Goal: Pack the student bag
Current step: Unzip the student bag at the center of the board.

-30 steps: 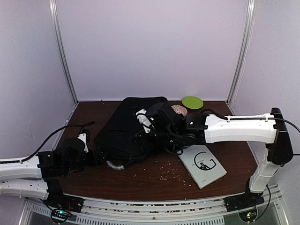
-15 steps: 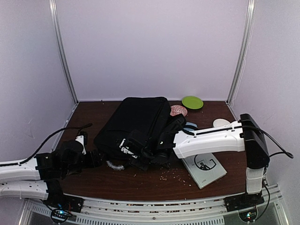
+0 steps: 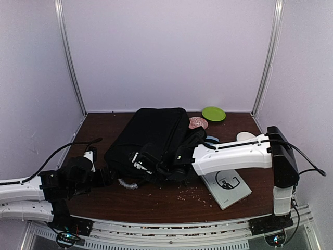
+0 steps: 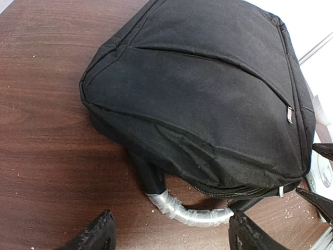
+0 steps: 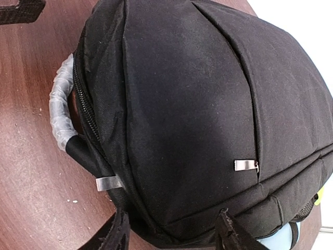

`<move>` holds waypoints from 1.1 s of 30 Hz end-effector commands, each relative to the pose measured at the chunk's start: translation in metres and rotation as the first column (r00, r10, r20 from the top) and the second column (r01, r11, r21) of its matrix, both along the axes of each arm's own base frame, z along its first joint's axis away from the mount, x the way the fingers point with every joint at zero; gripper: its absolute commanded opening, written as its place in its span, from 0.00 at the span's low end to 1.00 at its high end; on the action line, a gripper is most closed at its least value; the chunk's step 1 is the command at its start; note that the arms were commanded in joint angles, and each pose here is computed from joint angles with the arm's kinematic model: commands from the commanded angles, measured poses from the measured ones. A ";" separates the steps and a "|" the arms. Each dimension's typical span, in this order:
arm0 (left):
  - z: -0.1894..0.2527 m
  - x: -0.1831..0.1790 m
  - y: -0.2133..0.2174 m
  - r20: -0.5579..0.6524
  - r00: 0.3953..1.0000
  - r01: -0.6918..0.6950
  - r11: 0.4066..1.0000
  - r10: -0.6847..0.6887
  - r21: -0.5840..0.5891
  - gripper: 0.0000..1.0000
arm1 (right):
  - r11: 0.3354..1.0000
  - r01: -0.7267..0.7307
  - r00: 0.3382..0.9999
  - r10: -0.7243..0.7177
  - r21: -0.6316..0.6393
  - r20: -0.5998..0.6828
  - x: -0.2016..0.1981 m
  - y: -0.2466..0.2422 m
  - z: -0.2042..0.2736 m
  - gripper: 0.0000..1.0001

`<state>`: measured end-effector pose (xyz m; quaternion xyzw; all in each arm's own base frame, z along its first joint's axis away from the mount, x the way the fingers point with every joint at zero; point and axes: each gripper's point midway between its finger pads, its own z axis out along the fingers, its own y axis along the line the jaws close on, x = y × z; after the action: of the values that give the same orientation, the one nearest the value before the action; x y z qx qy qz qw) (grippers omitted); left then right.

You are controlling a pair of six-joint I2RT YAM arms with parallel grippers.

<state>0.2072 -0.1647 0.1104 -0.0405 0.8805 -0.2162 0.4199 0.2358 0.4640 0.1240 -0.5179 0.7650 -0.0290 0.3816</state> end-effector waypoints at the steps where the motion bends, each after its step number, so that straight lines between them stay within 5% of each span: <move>1: 0.003 0.001 0.001 0.017 1.000 -0.010 1.000 0.011 -0.009 0.76 | 1.000 -0.004 1.000 0.004 -0.022 0.018 0.005 0.002 0.000 0.55; 12: 0.005 0.002 -0.001 0.017 1.000 -0.001 1.000 0.001 -0.006 0.76 | 0.993 0.052 0.993 -0.041 -0.102 0.109 0.021 -0.004 -0.007 0.30; 19: 0.011 0.003 -0.002 0.027 1.000 0.002 1.000 -0.002 0.007 0.76 | 0.997 0.070 0.986 -0.067 -0.012 0.153 0.024 -0.005 0.025 0.00; 33: 0.068 0.006 -0.049 0.179 0.957 0.237 0.971 -0.229 -0.027 0.73 | 0.924 0.143 0.986 -0.165 0.355 0.032 0.016 -0.002 0.117 0.00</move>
<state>0.2127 -0.1827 0.1397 0.0199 0.8674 -0.2265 0.4427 0.2515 0.4593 0.1940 -0.4440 0.7729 -0.0071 0.4533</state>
